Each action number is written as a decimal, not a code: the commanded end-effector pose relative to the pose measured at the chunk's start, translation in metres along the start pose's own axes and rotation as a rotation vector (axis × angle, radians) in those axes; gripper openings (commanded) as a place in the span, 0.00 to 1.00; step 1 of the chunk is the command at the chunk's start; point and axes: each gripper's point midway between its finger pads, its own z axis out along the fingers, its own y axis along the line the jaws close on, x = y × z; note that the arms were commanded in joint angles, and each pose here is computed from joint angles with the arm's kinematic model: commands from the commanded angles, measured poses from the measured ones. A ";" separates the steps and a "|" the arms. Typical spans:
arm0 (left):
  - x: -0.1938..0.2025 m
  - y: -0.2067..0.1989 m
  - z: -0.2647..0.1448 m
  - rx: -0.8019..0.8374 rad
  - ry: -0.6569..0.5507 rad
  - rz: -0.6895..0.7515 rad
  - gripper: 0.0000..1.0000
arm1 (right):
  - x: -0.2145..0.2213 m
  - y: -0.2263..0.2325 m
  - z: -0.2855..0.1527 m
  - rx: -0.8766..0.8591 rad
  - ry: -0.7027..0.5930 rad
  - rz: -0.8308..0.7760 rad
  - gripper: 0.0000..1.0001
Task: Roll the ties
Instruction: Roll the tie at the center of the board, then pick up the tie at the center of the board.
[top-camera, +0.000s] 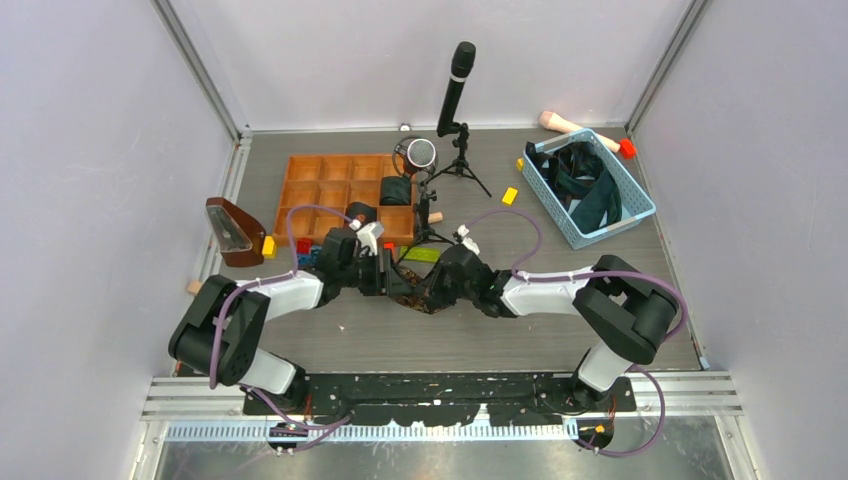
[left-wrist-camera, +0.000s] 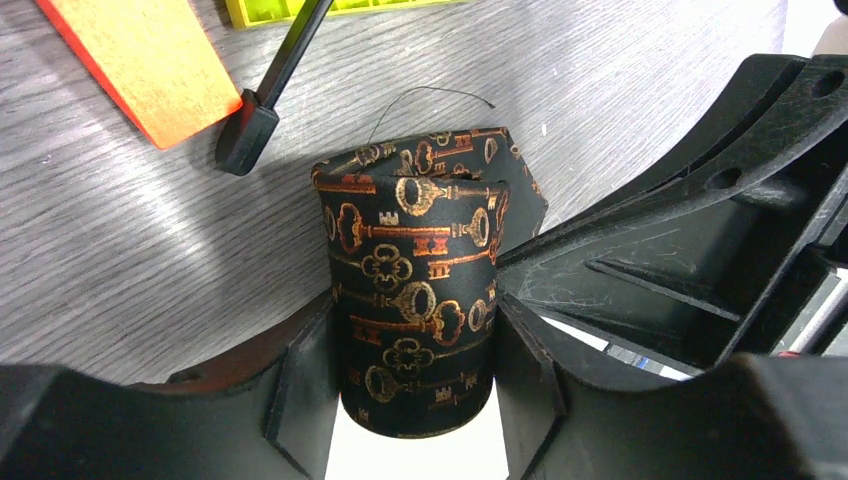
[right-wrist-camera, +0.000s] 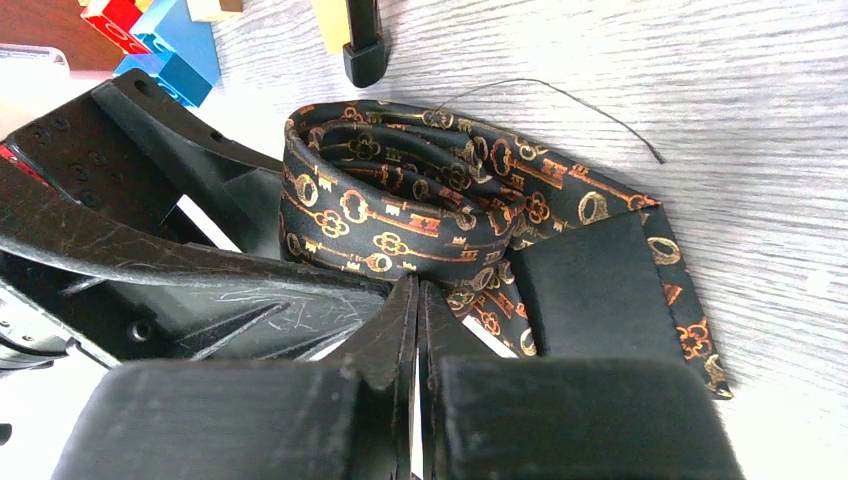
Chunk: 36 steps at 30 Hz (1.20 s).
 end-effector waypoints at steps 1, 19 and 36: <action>-0.017 -0.021 0.002 0.082 -0.022 0.051 0.51 | -0.001 -0.009 -0.003 -0.002 -0.026 -0.059 0.02; -0.070 0.014 -0.050 -0.374 -0.128 0.093 0.42 | -0.042 -0.010 -0.071 0.020 -0.225 -0.222 0.17; -0.222 -0.010 -0.136 -0.709 -0.327 0.291 0.42 | -0.040 -0.049 -0.111 0.104 -0.242 -0.209 0.18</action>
